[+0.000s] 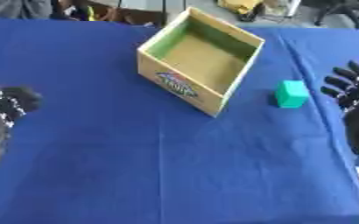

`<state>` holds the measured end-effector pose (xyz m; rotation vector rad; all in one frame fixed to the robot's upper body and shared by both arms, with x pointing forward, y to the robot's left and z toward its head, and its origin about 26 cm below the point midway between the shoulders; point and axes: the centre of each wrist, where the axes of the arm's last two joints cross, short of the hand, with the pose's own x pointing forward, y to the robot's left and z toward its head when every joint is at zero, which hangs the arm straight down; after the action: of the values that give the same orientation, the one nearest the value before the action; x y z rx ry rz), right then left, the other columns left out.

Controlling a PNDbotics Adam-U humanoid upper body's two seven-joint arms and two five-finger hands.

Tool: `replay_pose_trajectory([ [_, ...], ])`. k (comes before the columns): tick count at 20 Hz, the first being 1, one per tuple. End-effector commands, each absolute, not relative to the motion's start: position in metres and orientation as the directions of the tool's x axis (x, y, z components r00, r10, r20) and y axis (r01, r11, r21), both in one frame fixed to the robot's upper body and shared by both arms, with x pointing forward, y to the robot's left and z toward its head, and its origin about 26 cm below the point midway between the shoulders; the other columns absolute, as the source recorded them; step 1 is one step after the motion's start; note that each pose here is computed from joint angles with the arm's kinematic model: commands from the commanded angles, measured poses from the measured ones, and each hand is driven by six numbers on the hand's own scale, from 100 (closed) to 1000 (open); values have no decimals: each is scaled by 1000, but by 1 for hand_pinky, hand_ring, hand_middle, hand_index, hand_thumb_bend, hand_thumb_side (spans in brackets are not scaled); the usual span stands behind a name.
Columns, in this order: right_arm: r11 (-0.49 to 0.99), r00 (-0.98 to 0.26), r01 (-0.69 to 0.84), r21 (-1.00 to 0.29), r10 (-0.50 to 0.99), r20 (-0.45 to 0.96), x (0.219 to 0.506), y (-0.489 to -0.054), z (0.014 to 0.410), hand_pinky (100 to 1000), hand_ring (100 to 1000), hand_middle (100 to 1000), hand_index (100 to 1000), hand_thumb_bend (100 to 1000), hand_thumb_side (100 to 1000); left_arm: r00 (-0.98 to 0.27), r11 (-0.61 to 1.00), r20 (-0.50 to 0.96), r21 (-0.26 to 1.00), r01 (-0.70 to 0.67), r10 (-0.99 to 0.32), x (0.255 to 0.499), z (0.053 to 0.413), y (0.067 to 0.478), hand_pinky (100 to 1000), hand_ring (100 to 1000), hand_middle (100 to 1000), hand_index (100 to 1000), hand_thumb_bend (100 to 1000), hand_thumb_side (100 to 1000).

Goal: Pick up objects on the table and place them in the box.

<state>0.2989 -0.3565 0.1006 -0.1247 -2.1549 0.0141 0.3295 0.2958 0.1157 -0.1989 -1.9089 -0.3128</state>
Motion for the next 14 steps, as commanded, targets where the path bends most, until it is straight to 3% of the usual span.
replay_pose_trajectory([
  [1,977,-593,115,-177,210,777,295,-378,128,783,794,788,915,100,736,-373,950,927,145,277,-33,330,124,301,838,775,612,684,390,1000],
  [5,939,-602,139,-313,331,726,294,-399,146,785,798,794,925,100,683,-371,950,928,148,275,-37,330,124,301,838,775,611,684,390,1000],
  [9,863,-607,154,-482,467,643,295,-421,169,787,827,812,957,100,542,-368,950,929,149,274,-39,329,123,302,838,775,611,684,390,1000],
  [14,702,-578,150,-696,634,514,301,-448,193,798,874,850,998,204,391,-366,951,930,148,273,-40,329,122,302,837,775,611,683,391,1000],
])
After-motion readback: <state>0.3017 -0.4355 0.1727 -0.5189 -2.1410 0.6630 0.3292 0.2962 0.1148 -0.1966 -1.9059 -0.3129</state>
